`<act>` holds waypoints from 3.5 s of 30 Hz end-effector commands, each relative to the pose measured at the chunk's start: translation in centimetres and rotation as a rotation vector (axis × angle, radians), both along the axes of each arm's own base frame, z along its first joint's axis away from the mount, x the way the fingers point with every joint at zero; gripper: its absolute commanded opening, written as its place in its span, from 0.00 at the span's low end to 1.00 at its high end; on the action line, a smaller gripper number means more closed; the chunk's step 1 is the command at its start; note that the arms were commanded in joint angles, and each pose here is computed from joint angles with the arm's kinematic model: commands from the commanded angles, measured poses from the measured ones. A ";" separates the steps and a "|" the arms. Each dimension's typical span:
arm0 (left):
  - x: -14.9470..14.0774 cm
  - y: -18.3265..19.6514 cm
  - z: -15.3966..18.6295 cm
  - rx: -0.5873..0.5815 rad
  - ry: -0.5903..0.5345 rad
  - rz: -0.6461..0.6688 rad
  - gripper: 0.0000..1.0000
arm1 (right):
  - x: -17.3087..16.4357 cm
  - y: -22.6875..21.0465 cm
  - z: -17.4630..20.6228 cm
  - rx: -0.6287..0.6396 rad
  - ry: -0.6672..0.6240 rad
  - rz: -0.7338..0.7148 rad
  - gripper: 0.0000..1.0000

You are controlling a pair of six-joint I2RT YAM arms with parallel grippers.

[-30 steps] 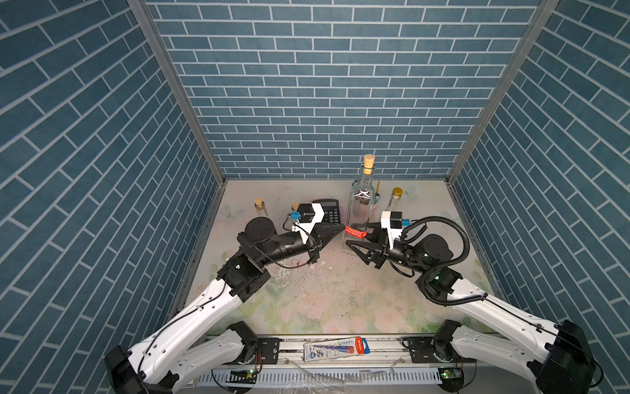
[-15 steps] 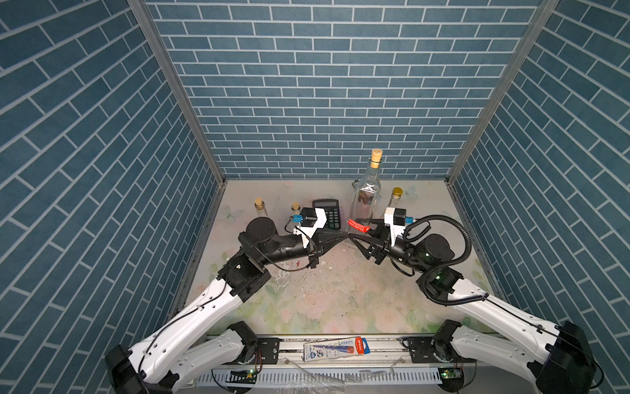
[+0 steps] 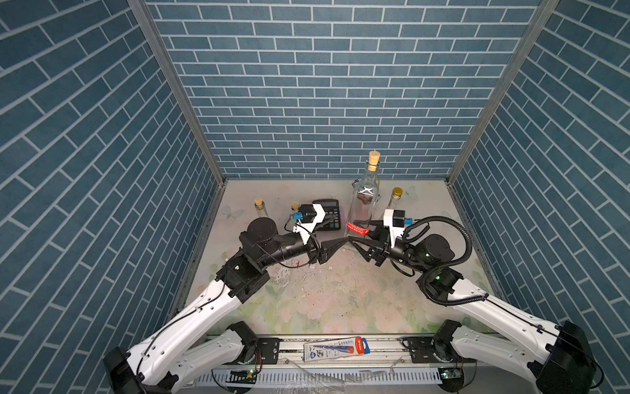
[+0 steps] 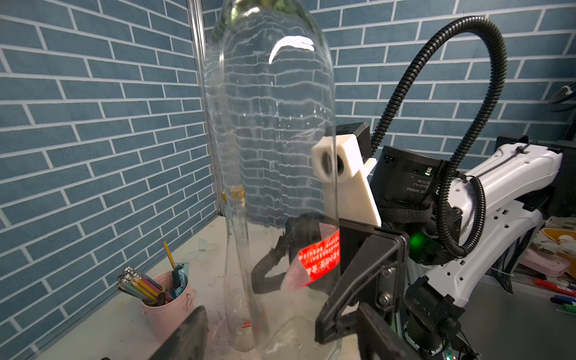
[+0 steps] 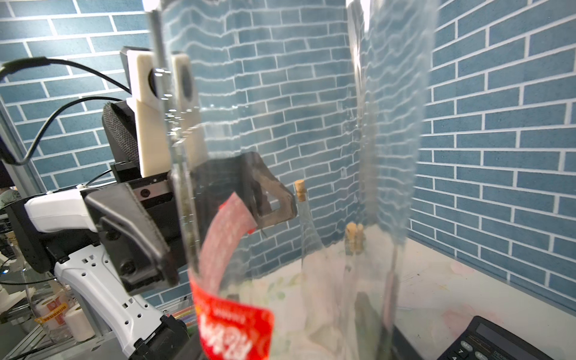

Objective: Remove the label from the bottle
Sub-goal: Tear open the label from the bottle.

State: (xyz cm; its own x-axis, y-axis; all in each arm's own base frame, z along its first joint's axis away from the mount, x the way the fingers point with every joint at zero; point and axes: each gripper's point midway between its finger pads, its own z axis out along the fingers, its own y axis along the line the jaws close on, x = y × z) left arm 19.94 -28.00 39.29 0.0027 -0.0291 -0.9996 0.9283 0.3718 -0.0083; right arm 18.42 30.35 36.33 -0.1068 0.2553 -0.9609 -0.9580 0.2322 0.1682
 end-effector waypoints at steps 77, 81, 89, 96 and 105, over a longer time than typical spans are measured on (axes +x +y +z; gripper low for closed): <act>-4.1 -1.9 -1.0 0.089 0.033 -0.260 0.00 | 1.3 -0.8 4.3 0.021 -0.106 -0.229 0.00; -4.3 -1.9 -1.0 0.091 0.033 -0.265 0.00 | 1.5 -0.8 4.1 0.016 -0.104 -0.234 0.00; -4.7 -2.4 -0.9 0.094 0.034 -0.287 0.00 | 1.9 -0.7 3.8 0.012 -0.097 -0.248 0.00; -5.1 -2.8 -0.7 0.084 0.032 -0.303 0.00 | 2.1 -0.6 3.5 0.002 -0.093 -0.254 0.00; -5.1 -2.8 0.1 0.058 0.021 -0.298 0.00 | 2.2 -0.4 2.9 -0.009 -0.098 -0.250 0.00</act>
State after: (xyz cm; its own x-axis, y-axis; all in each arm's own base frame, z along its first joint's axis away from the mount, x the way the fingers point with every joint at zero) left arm 15.94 -30.75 37.71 -0.0407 0.0677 -0.9969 0.9912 0.1287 -0.0317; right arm 20.40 30.86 34.56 -0.0450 0.1403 -0.9891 -0.8890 0.4460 0.1037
